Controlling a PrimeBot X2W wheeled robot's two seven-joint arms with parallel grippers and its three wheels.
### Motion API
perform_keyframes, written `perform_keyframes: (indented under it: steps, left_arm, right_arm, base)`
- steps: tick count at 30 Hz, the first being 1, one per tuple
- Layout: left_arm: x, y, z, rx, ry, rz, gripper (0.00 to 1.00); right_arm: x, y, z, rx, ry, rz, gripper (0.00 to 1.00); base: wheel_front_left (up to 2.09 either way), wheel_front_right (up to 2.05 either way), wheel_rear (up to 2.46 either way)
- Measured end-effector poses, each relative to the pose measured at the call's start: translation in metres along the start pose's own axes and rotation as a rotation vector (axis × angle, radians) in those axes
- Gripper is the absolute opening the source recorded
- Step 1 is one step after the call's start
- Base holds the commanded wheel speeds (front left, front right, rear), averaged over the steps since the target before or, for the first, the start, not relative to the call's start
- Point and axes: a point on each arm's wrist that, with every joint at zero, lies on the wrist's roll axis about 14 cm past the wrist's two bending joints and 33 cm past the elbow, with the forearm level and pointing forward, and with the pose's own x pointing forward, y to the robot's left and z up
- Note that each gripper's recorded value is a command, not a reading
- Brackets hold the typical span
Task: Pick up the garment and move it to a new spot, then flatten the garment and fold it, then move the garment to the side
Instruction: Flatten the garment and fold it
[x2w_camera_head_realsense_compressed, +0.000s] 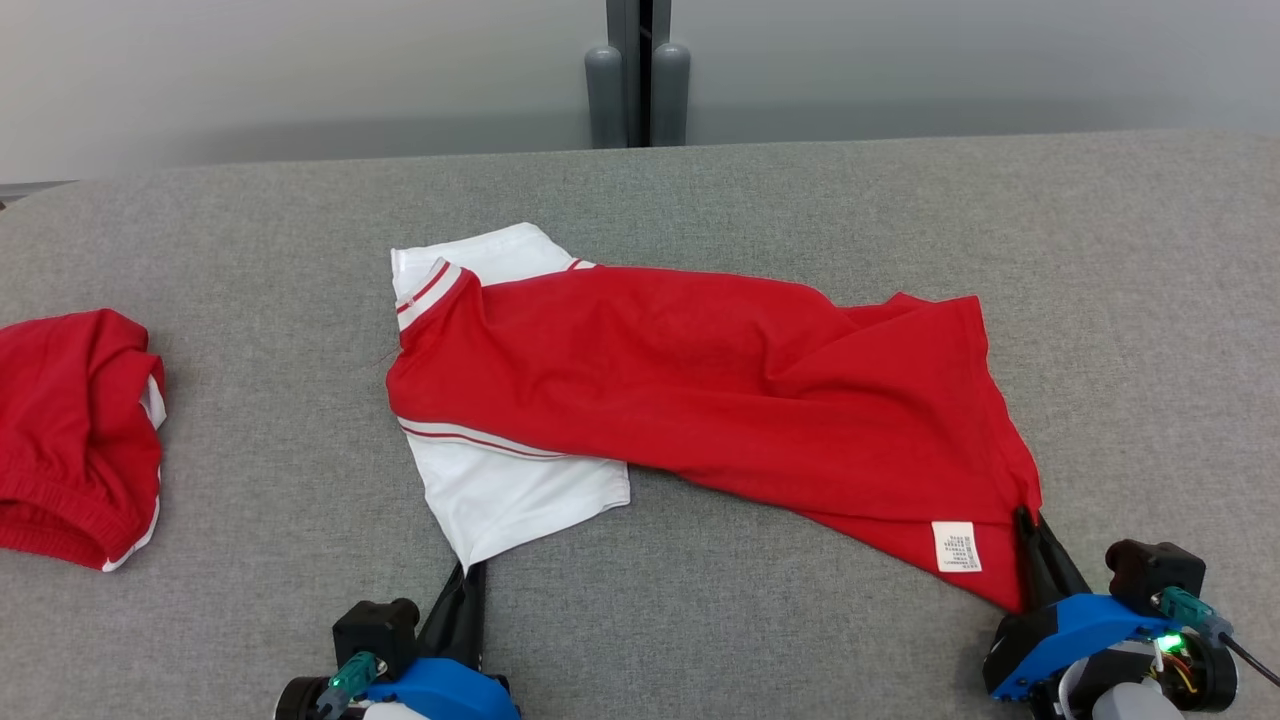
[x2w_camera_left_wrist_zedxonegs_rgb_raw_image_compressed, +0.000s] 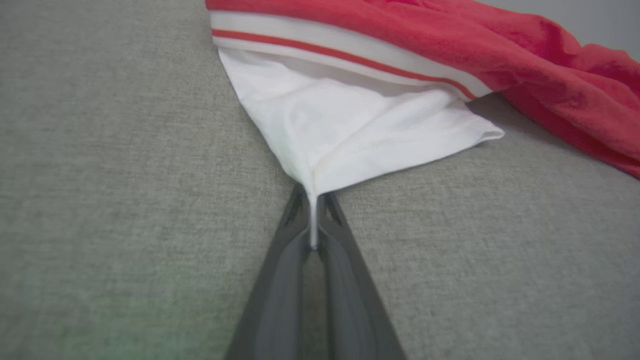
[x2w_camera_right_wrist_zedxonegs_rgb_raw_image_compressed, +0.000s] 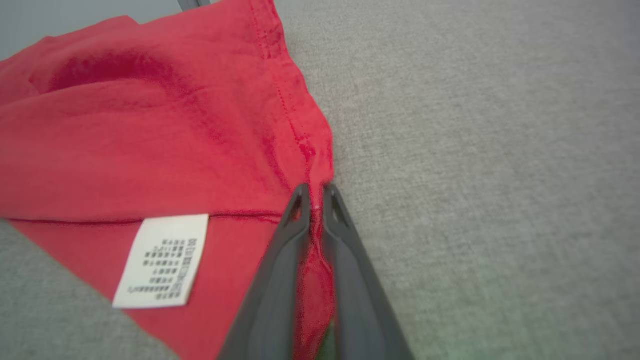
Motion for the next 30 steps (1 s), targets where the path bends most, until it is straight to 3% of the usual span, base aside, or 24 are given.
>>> perform_keyframes:
  steps: [1,6,11,15,20,27,30]
  left_arm:
    - [0.000,0.000,0.000,0.002,0.000,0.000,0.00]
    - [0.002,0.001,0.008,0.005,-0.024,0.002,0.00]
    - [0.002,0.001,0.061,0.007,-0.187,-0.002,0.00]
    - [-0.005,-0.009,0.135,0.052,-0.407,-0.039,0.00]
    - [-0.039,-0.015,0.242,0.181,-0.715,-0.075,0.00]
    - [-0.114,-0.044,0.382,0.372,-1.118,-0.123,0.00]
    - [-0.130,-0.057,0.420,0.432,-1.184,-0.132,0.00]
  right_arm:
    - [0.000,0.001,-0.001,0.000,0.004,0.003,0.00]
    - [0.003,0.002,0.013,0.014,-0.040,0.005,0.00]
    - [0.002,0.013,0.074,0.036,-0.232,0.038,0.00]
    - [-0.010,0.025,0.145,0.056,-0.446,0.079,0.00]
    - [-0.042,0.039,0.239,0.042,-0.714,0.159,0.00]
    - [-0.110,0.054,0.351,0.001,-0.994,0.279,0.00]
    - [-0.128,0.057,0.385,-0.021,-1.057,0.302,0.00]
  base:
    - [0.00,0.00,0.00]
    - [0.00,0.00,0.00]
    - [0.00,0.00,0.00]
    - [0.00,0.00,0.00]
    - [0.00,0.00,0.00]
    - [0.00,0.00,0.00]
    - [0.00,0.00,0.00]
